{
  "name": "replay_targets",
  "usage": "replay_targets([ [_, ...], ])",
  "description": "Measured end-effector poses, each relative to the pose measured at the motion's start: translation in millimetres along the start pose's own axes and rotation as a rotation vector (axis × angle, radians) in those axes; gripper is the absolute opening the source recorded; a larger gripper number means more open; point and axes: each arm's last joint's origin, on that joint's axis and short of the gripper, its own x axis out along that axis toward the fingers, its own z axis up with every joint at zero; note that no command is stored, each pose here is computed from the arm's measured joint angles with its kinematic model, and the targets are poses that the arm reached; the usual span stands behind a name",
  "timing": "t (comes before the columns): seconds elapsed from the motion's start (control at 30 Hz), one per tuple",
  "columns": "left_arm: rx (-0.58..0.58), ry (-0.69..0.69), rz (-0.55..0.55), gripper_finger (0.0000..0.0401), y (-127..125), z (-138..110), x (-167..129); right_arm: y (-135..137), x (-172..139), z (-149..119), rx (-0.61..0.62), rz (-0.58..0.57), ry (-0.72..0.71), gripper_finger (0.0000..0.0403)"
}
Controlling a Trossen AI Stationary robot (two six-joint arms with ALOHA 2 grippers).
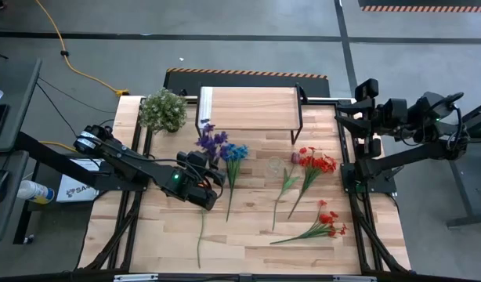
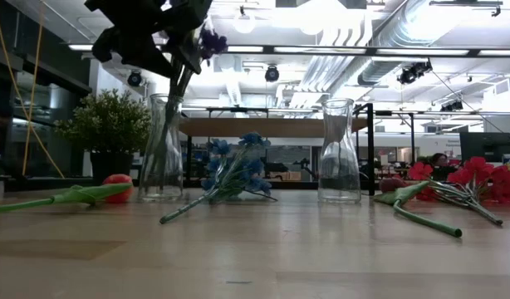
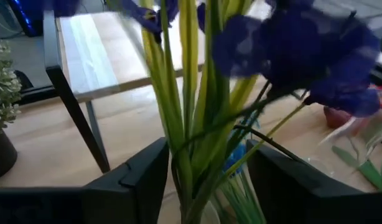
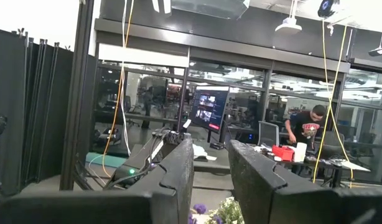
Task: Pick and place flowers into a vace then onto a shelf
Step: Put the violet flowers into the left transparent vase, then put the orange tulip into the left transparent vase
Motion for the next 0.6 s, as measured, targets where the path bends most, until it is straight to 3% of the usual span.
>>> replay_targets([
  [0.3,0.080,0.033,-0.044,0.0273,1.3,-2.4,-12.7,0.0,0.0,0.0,0.000,0.000,0.000,0.0094],
  [0.6,0.149,0.036,-0.078,0.0269,7.7,-5.2,-30.7,0.0,-0.1,-0.2,0.000,0.000,0.002,0.0094],
])
